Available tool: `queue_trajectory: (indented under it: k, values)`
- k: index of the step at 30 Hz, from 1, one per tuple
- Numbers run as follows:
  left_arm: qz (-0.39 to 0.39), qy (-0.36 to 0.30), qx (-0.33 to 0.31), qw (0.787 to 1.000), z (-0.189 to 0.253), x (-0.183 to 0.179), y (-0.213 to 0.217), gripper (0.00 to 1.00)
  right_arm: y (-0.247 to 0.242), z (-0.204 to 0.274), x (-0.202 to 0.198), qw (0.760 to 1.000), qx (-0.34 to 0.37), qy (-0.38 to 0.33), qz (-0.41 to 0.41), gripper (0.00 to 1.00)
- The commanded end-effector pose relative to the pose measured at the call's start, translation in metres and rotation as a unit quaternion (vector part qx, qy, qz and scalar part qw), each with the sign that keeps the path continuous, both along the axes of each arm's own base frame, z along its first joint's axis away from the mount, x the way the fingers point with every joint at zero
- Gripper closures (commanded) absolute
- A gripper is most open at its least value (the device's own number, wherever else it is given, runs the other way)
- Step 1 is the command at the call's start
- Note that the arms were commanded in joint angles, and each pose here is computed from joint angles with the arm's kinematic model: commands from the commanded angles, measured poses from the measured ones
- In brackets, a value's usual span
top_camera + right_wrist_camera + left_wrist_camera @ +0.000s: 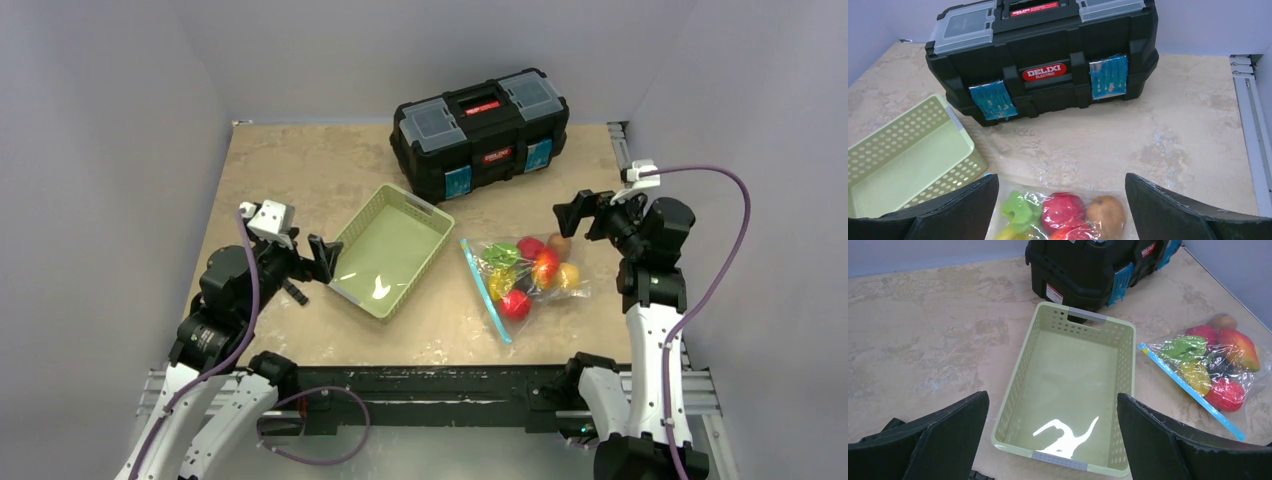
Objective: Open the zip-top bag and remove the fake food
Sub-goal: Pick up the zipper food storage bag at the center of the board.
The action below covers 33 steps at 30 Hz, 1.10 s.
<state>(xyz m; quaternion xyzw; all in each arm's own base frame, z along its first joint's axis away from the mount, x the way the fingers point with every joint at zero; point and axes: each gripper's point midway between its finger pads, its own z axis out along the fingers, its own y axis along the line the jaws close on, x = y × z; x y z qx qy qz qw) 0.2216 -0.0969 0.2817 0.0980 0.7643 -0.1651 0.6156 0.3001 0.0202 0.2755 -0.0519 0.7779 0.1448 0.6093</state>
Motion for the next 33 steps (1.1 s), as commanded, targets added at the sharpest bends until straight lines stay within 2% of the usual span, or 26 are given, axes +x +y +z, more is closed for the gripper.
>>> queue_trajectory:
  k: [1, 6, 12, 17, 21, 33]
  values:
    - [-0.022, -0.026, 0.0, 0.999, 0.018, -0.001, -0.006, 0.0, -0.005, 0.011, 0.0, 1.0, -0.014, -0.015, -0.01, 0.01]
    - [-0.041, -0.023, 0.003, 0.999, 0.016, -0.003, -0.012, 0.0, 0.004, 0.007, -0.004, 0.999, -0.037, -0.014, 0.031, 0.01]
    - [-0.061, -0.02, 0.003, 0.998, 0.015, -0.005, -0.018, 0.0, 0.029, -0.005, -0.019, 0.985, -0.088, -0.019, 0.147, 0.01]
    - [-0.071, -0.014, 0.002, 0.997, 0.013, -0.005, -0.022, 0.0, 0.058, -0.023, -0.041, 0.951, -0.126, -0.041, 0.28, 0.01]
    - [-0.09, -0.008, 0.0, 0.996, 0.012, -0.007, -0.029, 0.0, 0.071, -0.034, -0.051, 0.923, -0.166, -0.046, 0.345, 0.01]
    - [-0.134, 0.011, -0.004, 0.991, 0.006, -0.01, -0.044, 0.0, 0.102, -0.069, -0.044, 0.853, -0.26, 0.012, 0.451, 0.01]
